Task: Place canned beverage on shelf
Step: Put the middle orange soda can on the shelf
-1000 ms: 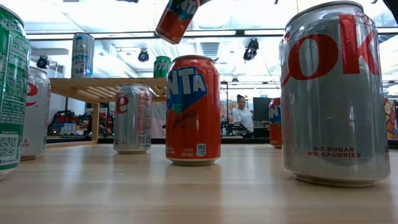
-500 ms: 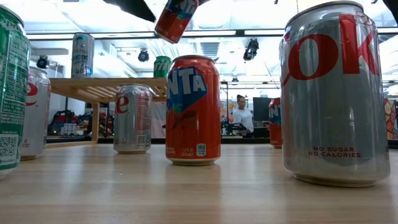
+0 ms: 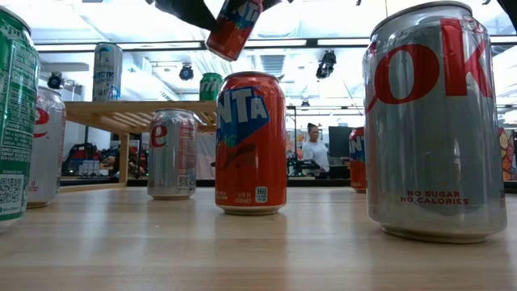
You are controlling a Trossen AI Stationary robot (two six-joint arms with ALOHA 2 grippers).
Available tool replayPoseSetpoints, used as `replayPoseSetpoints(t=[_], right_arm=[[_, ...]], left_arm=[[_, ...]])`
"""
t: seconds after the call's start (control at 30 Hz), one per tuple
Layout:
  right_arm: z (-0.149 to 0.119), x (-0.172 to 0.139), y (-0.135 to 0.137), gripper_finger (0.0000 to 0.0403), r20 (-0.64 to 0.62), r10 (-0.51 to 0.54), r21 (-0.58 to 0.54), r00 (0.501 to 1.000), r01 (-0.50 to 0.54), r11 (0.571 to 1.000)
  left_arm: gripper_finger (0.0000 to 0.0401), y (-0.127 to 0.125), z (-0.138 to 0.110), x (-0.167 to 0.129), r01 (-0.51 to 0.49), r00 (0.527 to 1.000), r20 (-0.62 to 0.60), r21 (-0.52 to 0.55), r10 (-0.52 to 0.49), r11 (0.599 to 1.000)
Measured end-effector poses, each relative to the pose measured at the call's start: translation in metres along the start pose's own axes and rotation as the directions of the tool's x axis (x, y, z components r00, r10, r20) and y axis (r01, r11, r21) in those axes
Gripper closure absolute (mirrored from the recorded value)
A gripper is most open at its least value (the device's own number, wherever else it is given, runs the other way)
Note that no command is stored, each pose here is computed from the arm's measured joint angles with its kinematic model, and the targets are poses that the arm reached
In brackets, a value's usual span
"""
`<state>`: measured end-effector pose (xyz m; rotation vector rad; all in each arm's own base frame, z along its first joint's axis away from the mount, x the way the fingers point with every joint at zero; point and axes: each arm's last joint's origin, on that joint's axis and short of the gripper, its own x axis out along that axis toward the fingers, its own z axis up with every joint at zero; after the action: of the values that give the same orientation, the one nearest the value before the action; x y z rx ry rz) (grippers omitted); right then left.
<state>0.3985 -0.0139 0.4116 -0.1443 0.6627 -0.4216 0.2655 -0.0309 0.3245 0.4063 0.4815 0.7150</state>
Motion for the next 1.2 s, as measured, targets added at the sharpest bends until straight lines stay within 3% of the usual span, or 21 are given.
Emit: replayPoseSetpoints(t=[0.47, 0.83, 1.2], right_arm=[[0.000, 0.000, 0.000, 0.0113, 0.001, 0.000, -0.001, 1.000, 0.000, 1.000], [0.001, 0.000, 0.000, 0.0113, 0.010, 0.000, 0.001, 1.000, 0.000, 1.000], [0.000, 0.000, 0.000, 0.0113, -0.004, 0.019, 0.042, 1.000, -0.019, 0.999]], left_arm=[[0.0123, 0.001, 0.002, 0.004, 0.028, 0.999, 0.018, -0.011, -0.028, 1.000], [0.0073, 0.000, 0.002, 0.010, 0.010, 1.000, 0.012, -0.012, -0.010, 1.000], [0.0071, -0.024, 0.000, 0.038, -0.125, 0.992, -0.009, 0.065, 0.125, 0.990]])
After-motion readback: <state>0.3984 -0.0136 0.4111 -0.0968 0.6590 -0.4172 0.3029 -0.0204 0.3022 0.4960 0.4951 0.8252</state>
